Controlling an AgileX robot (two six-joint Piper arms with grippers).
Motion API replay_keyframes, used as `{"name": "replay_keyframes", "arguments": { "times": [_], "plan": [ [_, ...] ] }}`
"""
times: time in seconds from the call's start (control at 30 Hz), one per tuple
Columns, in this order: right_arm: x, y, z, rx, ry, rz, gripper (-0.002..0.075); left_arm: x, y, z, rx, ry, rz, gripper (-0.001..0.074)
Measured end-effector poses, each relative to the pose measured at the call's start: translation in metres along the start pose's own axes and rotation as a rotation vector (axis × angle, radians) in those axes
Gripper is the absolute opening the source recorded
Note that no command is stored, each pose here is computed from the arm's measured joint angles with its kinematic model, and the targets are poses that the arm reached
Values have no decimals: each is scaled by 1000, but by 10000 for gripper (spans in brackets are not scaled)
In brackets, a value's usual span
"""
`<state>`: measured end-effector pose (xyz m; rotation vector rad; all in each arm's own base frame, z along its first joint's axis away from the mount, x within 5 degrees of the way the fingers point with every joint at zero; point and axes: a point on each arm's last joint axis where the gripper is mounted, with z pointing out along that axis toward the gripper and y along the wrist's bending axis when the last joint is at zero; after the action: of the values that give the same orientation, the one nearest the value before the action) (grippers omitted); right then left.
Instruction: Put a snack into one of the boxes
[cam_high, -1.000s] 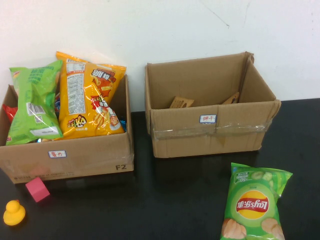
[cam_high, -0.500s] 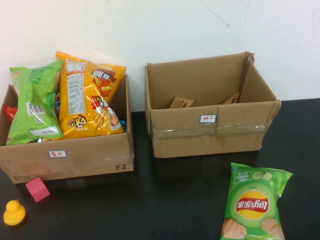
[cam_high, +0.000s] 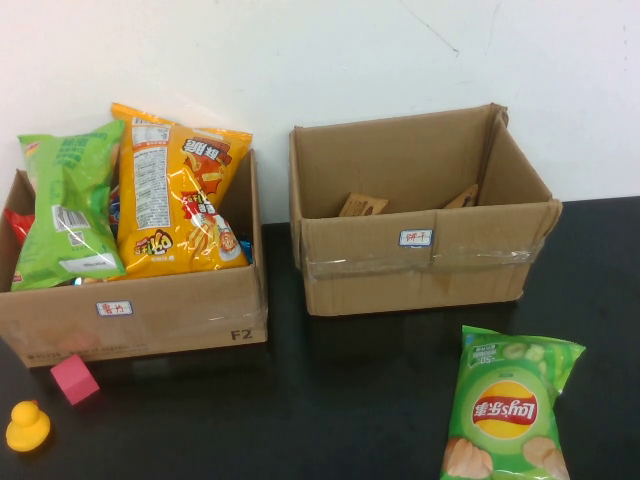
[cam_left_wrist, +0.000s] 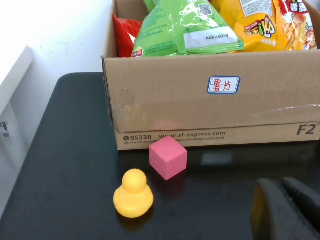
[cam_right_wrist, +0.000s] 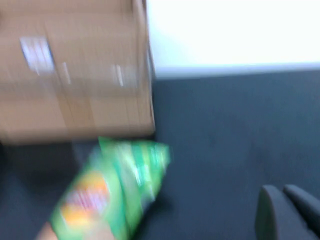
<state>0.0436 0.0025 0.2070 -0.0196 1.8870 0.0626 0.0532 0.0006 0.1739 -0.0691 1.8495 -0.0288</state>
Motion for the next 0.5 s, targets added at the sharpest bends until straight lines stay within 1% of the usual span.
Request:
{"name": "replay_keyframes", "arguments": {
  "times": [0.1, 0.17, 0.23, 0.3, 0.37, 0.43, 0.5],
  "plan": [
    [-44, 2, -33, -8, -84, 79, -1, 0, 0, 0, 0, 0, -2, -1],
    [-67, 3, -53, -17, -93, 128, -1, 0, 0, 0, 0, 0, -2, -1],
    [-86, 3, -64, -10, -88, 121, -1, 0, 0, 0, 0, 0, -2, -1],
    [-95, 3, -63, -6, -69, 96, -1, 0, 0, 0, 0, 0, -2, -1],
    [-97, 4, -53, -8, 2, 85, -1, 0, 0, 0, 0, 0, -1, -1],
    [-97, 5, -40, -14, 106, 18, -1, 0, 0, 0, 0, 0, -1, -1],
    [-97, 6, -26, -29, 195, -95, -1, 0, 0, 0, -1, 0, 0, -1]
  ]
}}
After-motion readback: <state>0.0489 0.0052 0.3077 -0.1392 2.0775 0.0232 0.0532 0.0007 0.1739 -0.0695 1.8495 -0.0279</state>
